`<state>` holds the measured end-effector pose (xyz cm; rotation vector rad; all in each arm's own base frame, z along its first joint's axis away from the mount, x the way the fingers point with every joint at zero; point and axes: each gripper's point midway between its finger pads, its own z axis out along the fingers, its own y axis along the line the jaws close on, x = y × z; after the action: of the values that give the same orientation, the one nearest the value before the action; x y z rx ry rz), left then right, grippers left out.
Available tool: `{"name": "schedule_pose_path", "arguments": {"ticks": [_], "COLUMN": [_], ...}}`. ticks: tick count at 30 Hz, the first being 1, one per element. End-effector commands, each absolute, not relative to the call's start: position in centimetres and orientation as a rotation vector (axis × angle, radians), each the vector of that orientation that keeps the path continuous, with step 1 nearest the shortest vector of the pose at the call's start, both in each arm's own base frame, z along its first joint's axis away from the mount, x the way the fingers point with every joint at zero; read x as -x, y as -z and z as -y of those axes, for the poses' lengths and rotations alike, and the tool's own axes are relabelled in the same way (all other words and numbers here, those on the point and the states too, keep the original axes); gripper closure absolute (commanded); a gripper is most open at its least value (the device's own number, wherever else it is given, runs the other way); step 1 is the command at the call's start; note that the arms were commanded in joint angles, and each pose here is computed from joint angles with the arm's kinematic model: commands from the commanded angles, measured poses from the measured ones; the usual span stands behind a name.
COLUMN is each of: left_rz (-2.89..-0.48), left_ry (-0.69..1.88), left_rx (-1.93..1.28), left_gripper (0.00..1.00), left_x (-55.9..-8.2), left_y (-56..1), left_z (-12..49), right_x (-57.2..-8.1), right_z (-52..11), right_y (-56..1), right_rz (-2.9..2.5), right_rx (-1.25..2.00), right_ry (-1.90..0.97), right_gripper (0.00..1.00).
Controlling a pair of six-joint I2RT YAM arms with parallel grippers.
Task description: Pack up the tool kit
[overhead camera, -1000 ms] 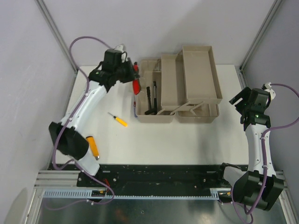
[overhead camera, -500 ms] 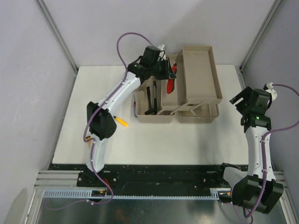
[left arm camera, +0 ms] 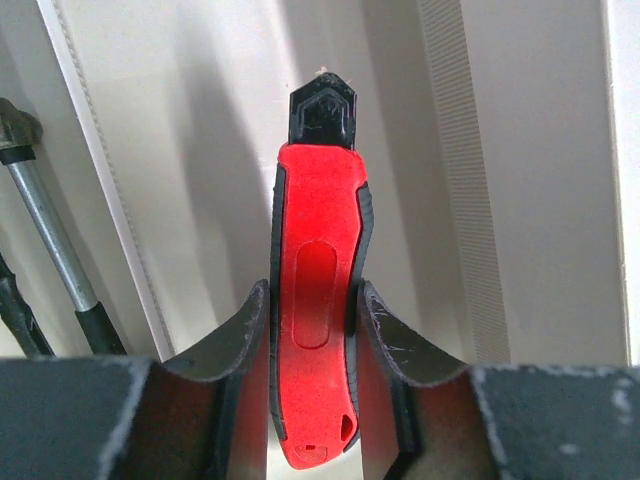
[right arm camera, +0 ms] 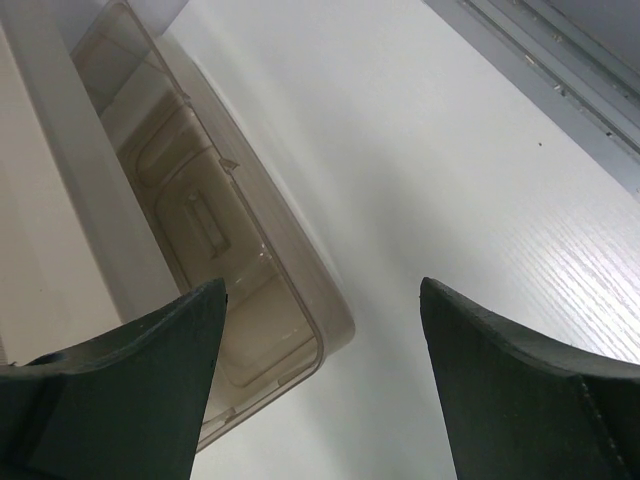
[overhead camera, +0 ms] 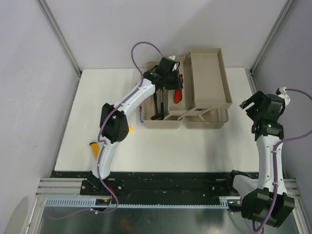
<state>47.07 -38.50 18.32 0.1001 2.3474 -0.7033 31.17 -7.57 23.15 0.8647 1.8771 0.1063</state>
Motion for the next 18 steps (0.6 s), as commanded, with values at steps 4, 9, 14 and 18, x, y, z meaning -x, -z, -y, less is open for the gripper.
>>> {"name": "schedule_pose_path", "arguments": {"ticks": [4,9,14,18], "left_rz": [-2.259,-2.203,-2.166,-2.078], "left_ry": [0.676,0.68,0.69,0.641], "left_rx": [-0.114,-0.133,-0.111,-0.072], "left_gripper": [0.6,0.42,0.36,0.31], "left_x": [-47.8,-47.6,-47.5,-46.9], "left_y": [-20.5,-23.3,-25.7,-30.5], "left_z": [38.8,38.4,37.1,33.5], "right_x": [-30.7,-30.6,-30.6,-30.4], "right_z": [7.0,7.0,6.9,7.0], "right_y": [-23.8,-24.2,-24.5,-24.3], "right_rz": [-1.859,-1.847,-1.839,-1.848], "right_rx": [-0.868,-0.86,-0.852,-0.854], "right_ry": [-0.141,-0.137,-0.143,-0.135], "right_gripper": [0.17,0.17,0.17,0.17]}}
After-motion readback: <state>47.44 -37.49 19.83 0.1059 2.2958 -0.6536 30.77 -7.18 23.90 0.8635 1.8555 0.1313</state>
